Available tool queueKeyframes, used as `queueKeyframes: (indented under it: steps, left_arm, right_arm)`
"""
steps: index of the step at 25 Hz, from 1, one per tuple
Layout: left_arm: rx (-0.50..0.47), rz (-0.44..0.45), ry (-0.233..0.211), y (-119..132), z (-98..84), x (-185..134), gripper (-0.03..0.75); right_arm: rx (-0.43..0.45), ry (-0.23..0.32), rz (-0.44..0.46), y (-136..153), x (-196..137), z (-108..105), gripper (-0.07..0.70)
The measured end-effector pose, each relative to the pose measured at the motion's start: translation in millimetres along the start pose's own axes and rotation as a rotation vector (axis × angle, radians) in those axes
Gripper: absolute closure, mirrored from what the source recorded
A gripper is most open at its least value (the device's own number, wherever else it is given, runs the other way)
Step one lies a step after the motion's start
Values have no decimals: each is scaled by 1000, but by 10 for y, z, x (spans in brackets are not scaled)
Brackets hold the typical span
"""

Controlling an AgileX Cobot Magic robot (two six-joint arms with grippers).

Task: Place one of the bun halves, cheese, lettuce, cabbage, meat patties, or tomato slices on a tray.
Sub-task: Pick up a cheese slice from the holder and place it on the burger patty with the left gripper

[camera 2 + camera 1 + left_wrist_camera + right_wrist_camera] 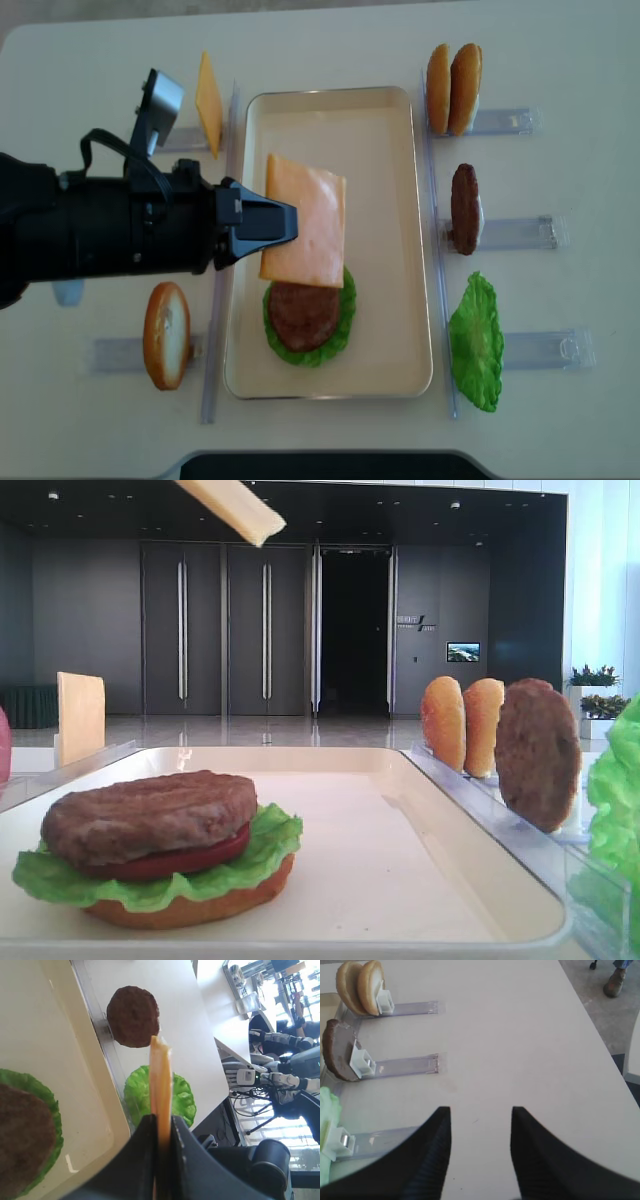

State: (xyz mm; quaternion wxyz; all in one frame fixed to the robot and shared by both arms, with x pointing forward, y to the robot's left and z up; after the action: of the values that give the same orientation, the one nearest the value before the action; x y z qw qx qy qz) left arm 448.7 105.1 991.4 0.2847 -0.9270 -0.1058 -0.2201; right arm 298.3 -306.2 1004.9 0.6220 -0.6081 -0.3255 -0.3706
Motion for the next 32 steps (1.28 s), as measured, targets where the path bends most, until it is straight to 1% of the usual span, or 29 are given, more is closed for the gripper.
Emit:
queueKeyframes:
  steps: [3, 6, 9, 14, 17, 20, 23, 26, 30, 32]
  left_arm:
    - [6, -28, -32, -23, 104, 0, 682]
    - [4, -36, -69, -37, 244, -105, 682]
    - [3, -30, -86, -44, 323, -199, 682]
    - [-15, -31, -89, -44, 307, -212, 682]
    - [-21, -40, -109, -39, 321, -237, 682]
    - [-23, -42, -139, -26, 381, -343, 682]
    - [-17, -42, -151, -23, 436, -423, 682]
    - [-16, -69, -168, -64, 485, -378, 682]
    - [-40, -116, -196, -179, 540, -267, 682]
    - [-57, -107, -217, -197, 568, -263, 682]
  right_arm:
    - [0, 0, 0, 0, 0, 0, 326]
    - [0, 0, 0, 0, 0, 0, 326]
    - [0, 0, 0, 0, 0, 0, 326]
    - [0, 0, 0, 0, 0, 0, 326]
    - [0, 0, 0, 0, 0, 0, 326]
    - [0, 0, 0, 0, 0, 0, 326]
    - [0, 0, 0, 0, 0, 0, 326]
    - [0, 0, 0, 0, 0, 0, 326]
    - [0, 0, 0, 0, 0, 0, 326]
    - [0, 0, 0, 0, 0, 0, 326]
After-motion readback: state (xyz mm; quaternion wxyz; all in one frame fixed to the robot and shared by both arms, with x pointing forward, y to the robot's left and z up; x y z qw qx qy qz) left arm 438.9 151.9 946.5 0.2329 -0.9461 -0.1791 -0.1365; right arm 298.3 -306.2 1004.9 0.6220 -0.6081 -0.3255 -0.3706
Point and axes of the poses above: a point on each arm's last joint axis where the gripper is mounted, y pointing out along that axis toward the gripper, z along the wrist's bending axis when the last joint is at zero, x = y × z, the point moved 8 cm from there along y, pointing out along that axis toward the gripper, and after that the axes turned 2 degrees about y, right-handed, at the moved point
